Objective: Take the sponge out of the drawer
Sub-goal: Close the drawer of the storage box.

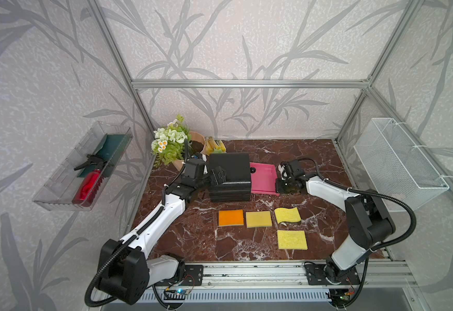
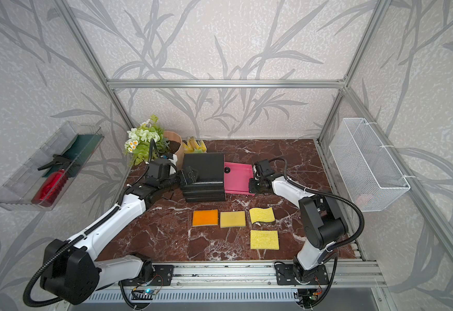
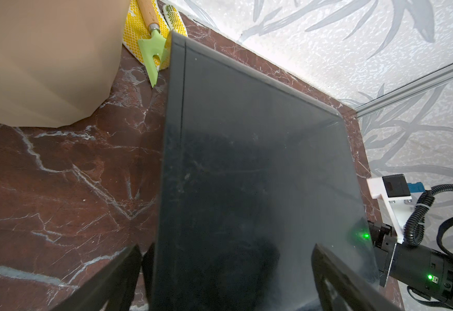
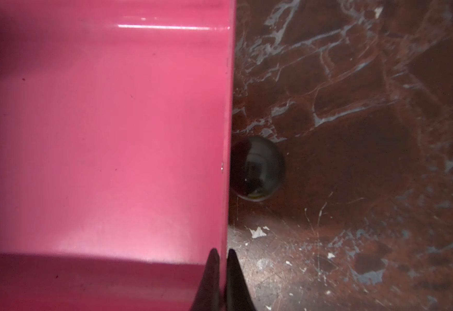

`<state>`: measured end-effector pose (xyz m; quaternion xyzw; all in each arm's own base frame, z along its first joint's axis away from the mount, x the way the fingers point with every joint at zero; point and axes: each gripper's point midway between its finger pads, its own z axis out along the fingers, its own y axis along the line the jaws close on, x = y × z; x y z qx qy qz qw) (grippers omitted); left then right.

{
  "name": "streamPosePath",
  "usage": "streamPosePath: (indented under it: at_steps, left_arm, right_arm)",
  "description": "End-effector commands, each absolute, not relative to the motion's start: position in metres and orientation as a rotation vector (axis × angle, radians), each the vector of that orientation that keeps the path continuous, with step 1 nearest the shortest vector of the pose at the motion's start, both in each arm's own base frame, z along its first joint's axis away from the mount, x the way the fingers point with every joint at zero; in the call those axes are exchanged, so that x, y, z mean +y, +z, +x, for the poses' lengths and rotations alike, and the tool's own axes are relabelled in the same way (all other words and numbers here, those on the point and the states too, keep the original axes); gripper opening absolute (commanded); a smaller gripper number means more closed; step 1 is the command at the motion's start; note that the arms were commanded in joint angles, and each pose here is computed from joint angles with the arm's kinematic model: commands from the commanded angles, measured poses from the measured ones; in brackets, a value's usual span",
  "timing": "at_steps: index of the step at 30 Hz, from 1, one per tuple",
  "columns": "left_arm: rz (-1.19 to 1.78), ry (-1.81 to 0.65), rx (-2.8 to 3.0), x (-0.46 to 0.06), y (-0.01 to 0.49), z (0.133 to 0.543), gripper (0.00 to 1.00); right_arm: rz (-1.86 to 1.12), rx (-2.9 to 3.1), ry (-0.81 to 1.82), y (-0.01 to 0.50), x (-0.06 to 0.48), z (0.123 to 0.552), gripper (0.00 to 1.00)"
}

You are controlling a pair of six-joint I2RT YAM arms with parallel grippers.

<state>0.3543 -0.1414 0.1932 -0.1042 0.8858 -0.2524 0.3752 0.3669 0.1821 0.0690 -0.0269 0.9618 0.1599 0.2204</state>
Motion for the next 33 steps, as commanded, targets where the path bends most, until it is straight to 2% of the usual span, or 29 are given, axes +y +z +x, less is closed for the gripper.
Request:
streamPosePath:
  at_steps: [1,10,16,23,26,33]
  left_arm:
    - [-0.231,-0.703,2.255,-0.151,0.197,0.355,0.97]
    - [-0.217,-0.723,2.261,-0.156,0.195,0.360,0.97]
    - [-0.215,-0.743,2.255,-0.159,0.197,0.364,0.97]
    - [-0.215,-0.730,2.251,-0.157,0.198,0.363,0.97]
    - [-0.214,-0.723,2.247,-0.155,0.199,0.363,0.97]
    - [-0.218,-0.719,2.245,-0.153,0.200,0.363,0.97]
  right_arm:
    - [-0.180,2.604,0.466,0.096,0.197,0.370,0.04]
    - [-0.285,2.547,0.478,0.124,0.222,0.366,0.05]
    - [-0.353,2.511,0.563,0.128,0.258,0.363,0.12]
    - [-0.337,2.480,0.584,0.133,0.270,0.362,0.44]
    - [-0.314,2.461,0.505,0.138,0.256,0.363,0.66]
    - [-0.213,2.427,0.436,0.143,0.217,0.364,0.84]
